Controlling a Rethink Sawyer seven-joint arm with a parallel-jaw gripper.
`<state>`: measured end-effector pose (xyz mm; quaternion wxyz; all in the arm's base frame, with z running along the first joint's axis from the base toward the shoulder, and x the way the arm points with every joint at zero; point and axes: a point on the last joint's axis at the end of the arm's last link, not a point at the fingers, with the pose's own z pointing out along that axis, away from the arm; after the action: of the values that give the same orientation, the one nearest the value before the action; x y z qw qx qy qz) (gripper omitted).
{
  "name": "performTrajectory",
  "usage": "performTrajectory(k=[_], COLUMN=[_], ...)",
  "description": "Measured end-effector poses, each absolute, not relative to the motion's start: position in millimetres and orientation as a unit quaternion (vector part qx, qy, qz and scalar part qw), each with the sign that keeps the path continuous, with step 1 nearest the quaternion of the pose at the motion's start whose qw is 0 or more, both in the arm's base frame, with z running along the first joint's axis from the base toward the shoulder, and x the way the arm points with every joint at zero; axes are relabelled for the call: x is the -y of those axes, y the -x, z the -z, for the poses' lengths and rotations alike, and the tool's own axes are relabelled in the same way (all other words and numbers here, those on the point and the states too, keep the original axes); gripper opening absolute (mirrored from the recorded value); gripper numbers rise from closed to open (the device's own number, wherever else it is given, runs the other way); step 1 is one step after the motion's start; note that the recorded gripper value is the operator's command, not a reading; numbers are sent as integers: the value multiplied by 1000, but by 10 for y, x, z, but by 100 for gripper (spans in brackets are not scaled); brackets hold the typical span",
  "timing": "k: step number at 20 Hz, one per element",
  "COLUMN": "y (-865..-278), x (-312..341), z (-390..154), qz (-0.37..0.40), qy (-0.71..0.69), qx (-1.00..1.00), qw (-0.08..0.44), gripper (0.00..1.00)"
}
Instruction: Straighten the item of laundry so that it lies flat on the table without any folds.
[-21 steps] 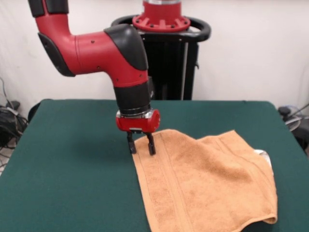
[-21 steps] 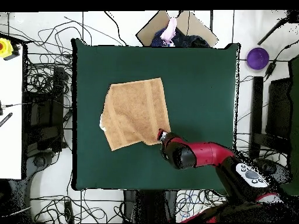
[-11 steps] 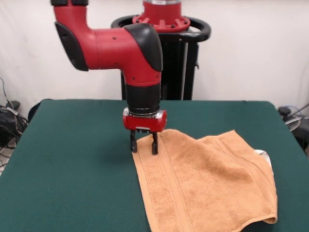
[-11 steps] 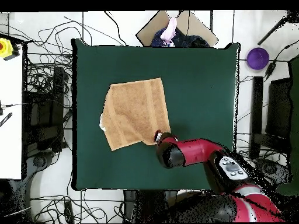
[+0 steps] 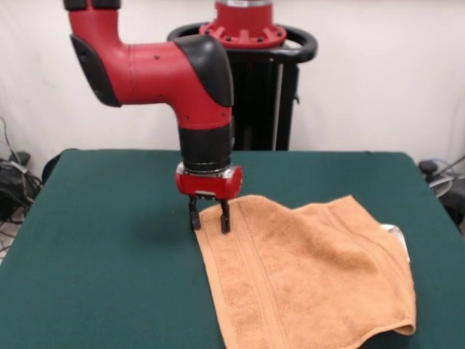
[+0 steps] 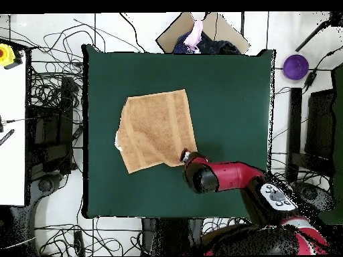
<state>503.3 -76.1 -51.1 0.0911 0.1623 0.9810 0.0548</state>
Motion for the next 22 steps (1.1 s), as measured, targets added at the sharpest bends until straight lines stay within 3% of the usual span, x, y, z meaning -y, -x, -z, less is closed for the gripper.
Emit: performTrajectory(k=[8,22], y=[-5026,-5024], x=[888,899], z=[508,500], qz=[-92,-93], qy=[-200,-201], qx=[-971,-970], qw=[94,95], gripper=[100,100])
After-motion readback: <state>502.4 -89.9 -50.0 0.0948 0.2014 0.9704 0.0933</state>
